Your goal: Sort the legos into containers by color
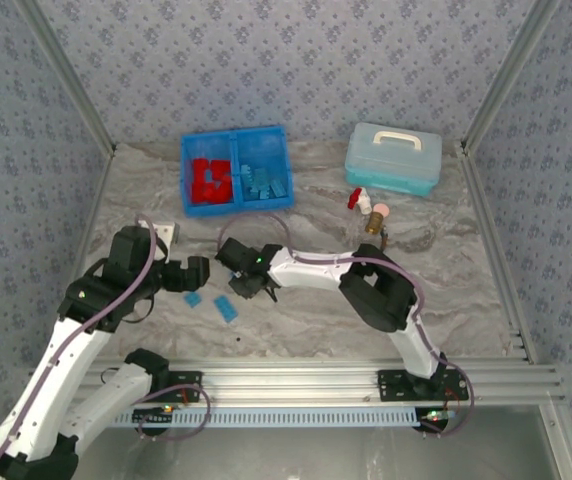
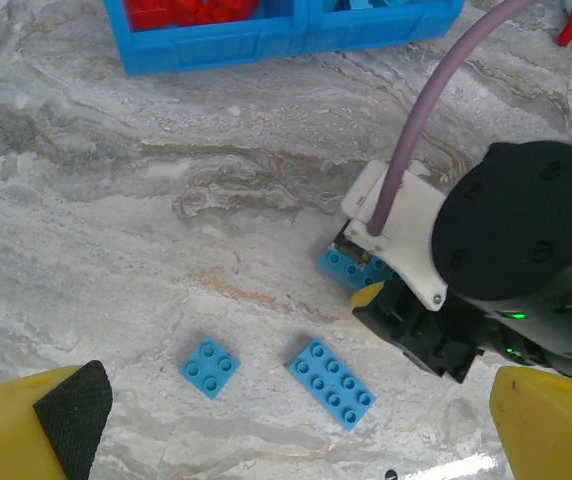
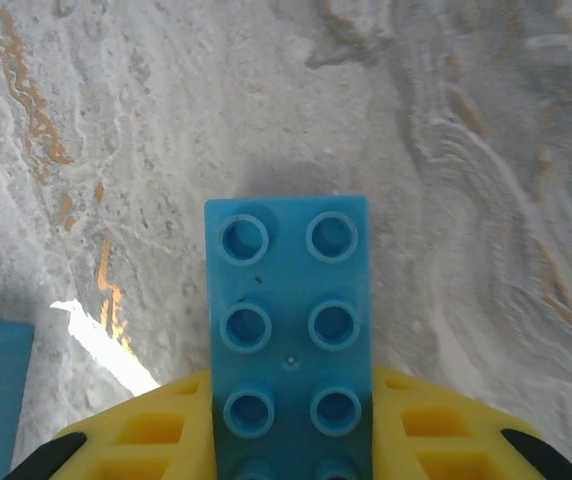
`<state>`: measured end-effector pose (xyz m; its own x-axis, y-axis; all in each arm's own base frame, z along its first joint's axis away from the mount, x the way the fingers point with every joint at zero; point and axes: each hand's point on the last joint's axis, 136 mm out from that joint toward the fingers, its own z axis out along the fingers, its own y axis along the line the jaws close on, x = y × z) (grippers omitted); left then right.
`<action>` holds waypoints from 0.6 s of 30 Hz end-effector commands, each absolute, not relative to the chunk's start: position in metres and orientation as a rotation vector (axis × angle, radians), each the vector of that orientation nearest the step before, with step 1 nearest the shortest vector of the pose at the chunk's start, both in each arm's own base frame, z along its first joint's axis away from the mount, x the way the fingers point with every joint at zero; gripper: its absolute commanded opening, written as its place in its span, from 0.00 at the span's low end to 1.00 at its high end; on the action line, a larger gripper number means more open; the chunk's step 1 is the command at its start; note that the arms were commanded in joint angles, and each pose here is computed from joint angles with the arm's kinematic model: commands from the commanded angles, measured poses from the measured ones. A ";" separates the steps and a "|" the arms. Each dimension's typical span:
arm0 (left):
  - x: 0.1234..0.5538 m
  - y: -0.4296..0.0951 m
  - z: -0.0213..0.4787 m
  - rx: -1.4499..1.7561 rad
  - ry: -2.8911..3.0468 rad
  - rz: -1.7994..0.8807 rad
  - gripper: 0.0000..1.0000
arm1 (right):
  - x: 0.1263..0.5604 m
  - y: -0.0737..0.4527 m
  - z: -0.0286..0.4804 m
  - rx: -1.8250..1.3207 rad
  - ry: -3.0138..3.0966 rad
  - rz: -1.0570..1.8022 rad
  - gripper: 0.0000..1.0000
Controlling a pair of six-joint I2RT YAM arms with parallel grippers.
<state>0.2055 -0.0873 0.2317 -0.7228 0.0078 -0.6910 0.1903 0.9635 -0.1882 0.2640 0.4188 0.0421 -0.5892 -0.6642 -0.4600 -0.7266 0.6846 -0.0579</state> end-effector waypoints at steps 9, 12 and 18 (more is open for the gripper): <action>0.198 -0.093 0.265 0.181 2.123 -0.435 0.99 | 0.376 0.386 0.235 -0.603 2.115 0.259 0.23; 0.195 -0.093 0.266 0.181 2.110 -0.445 0.99 | 0.432 0.376 0.247 -0.465 2.088 0.259 0.23; 0.195 -0.091 0.266 0.177 2.108 -0.442 0.99 | 0.525 0.375 0.236 -0.365 2.088 0.207 0.24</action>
